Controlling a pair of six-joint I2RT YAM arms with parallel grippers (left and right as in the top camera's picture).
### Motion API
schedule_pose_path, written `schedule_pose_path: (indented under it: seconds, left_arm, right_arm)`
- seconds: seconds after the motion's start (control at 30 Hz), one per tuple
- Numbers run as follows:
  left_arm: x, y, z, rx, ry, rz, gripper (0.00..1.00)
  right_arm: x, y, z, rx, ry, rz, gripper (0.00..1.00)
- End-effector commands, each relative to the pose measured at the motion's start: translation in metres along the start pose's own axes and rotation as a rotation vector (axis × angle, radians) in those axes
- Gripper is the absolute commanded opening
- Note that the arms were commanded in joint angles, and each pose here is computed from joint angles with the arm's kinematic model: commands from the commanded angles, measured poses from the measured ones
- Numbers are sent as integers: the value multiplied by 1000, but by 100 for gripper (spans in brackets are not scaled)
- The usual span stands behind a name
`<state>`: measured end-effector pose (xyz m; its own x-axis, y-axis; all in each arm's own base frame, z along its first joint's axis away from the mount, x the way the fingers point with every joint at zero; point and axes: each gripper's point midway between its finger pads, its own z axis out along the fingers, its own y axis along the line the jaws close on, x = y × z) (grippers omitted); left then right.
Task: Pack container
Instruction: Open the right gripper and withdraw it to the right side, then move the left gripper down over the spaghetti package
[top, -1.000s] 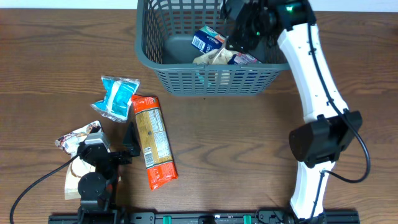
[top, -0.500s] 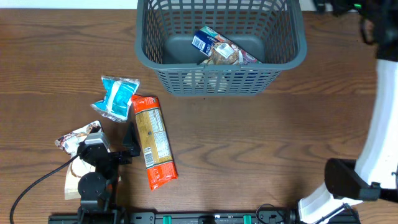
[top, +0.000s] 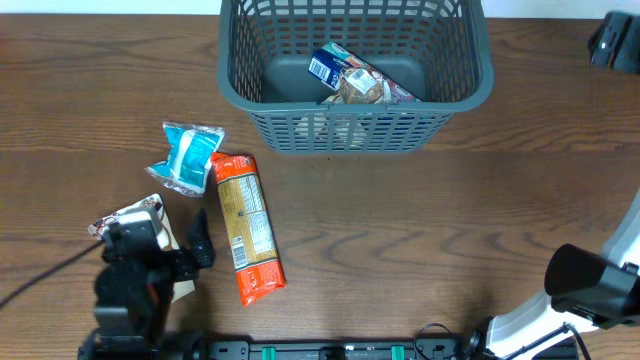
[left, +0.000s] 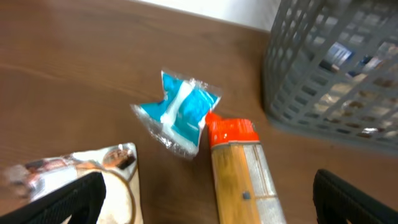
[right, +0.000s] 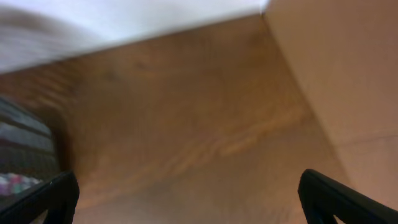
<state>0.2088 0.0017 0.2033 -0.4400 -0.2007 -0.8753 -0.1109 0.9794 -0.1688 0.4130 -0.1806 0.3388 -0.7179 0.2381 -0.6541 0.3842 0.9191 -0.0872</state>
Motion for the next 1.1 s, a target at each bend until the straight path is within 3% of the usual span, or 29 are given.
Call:
schedule_pose_path:
  seconds: [0.0,0.23,0.4,0.53,0.83,1.07]
  left_arm:
    - [-39,-6,-16,-20,36,-1,99]
    - [-63,-10,-30,-95,320,-55,99]
    - [-66,-16,-26,-99,404,-34,99]
    - [-63,-29,-26,-62,415,2,99]
    - [-49,-48,-39,-134,397,133,99]
    - [-34,-80,-41,-39,430,236,99]
  right_arm:
    - [37,-4,45,-49,137,55,99]
    - [133,6,112,-137,390,98,99]
    - [176,15,130,-145,487,103,99]
    - [191,20,134,-150,524,95,99]
    - [195,28,134,-169,530,74,99]
    - [192,37,135,-192,521,59,99]
